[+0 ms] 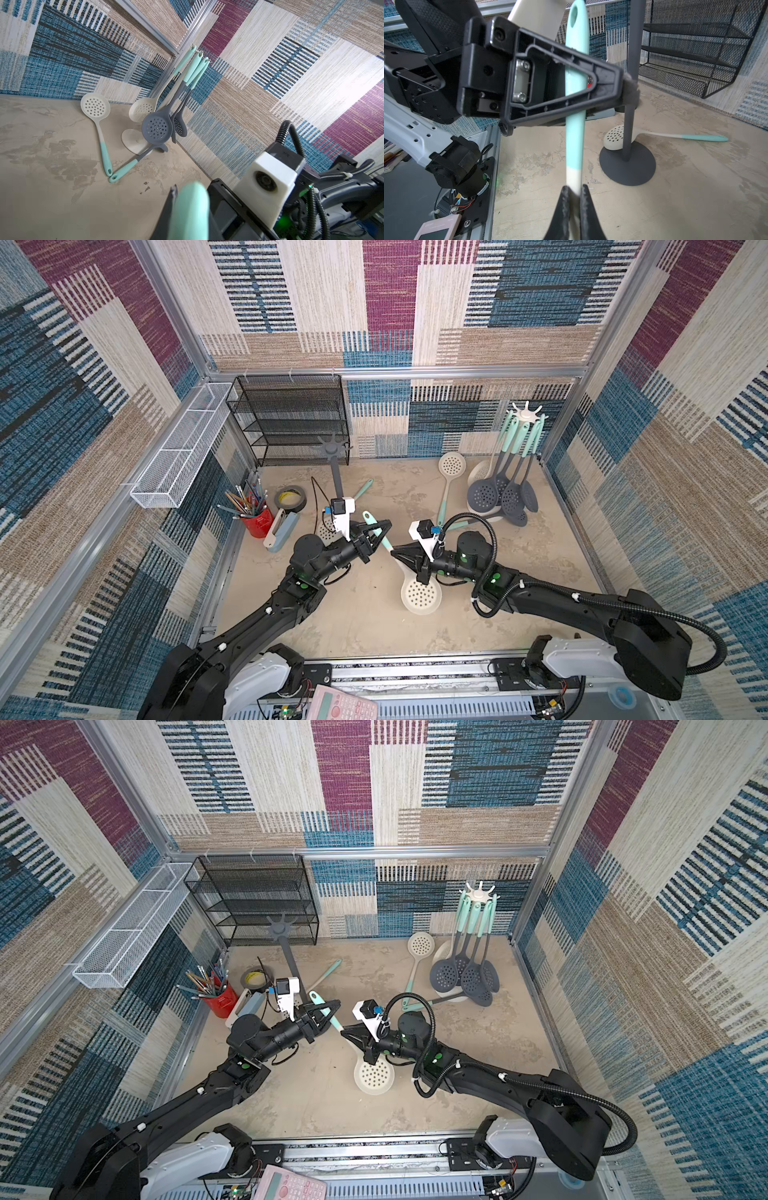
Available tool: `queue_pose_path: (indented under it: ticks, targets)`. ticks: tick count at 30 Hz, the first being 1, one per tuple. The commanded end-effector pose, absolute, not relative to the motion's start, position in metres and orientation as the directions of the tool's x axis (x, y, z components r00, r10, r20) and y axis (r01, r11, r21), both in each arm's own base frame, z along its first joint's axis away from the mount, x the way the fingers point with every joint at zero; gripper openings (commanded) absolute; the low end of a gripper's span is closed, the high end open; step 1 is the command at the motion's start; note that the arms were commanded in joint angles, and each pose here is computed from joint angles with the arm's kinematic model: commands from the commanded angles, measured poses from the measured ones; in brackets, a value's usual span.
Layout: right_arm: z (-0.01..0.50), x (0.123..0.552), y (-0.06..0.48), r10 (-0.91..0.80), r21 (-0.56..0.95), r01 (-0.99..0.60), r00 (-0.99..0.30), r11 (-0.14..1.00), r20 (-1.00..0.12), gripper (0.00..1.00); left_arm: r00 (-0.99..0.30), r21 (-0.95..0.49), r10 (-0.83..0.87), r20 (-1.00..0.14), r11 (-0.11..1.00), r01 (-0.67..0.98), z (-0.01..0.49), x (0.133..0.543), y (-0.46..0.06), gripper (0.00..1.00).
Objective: Hang the skimmer on the kitchen utensil rack
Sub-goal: Pick up the skimmer from the center of the board.
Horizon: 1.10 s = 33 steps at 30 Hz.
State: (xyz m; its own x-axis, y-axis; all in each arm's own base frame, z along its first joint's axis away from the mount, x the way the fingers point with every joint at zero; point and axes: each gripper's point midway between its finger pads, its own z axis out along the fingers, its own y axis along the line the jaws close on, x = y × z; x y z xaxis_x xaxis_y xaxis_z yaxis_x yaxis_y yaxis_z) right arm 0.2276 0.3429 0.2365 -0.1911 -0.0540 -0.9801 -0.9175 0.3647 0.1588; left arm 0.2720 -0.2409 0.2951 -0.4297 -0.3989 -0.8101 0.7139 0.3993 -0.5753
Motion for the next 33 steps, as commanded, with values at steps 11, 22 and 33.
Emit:
queue_pose_path:
  ticks: [11, 22, 33]
  targets:
    - [0.245, 0.261, 0.338, -0.062, 0.096, -0.855, -0.148, 0.509, -0.987, 0.53, -0.476, -0.619, -0.400, -0.783, 0.564, 0.546, 0.282, 0.294, -0.226, 0.00]
    - [0.237, 0.267, 0.353, -0.116, 0.053, -0.849, -0.133, 0.526, -0.984, 0.52, -0.536, -0.651, -0.410, -0.738, 0.643, 0.404, 0.272, 0.300, -0.215, 0.00]
    - [0.220, 0.252, 0.373, -0.166, 0.054, -0.884, -0.147, 0.464, -0.975, 0.51, -0.548, -0.644, -0.415, -0.726, 0.691, 0.330, 0.258, 0.300, -0.203, 0.00]
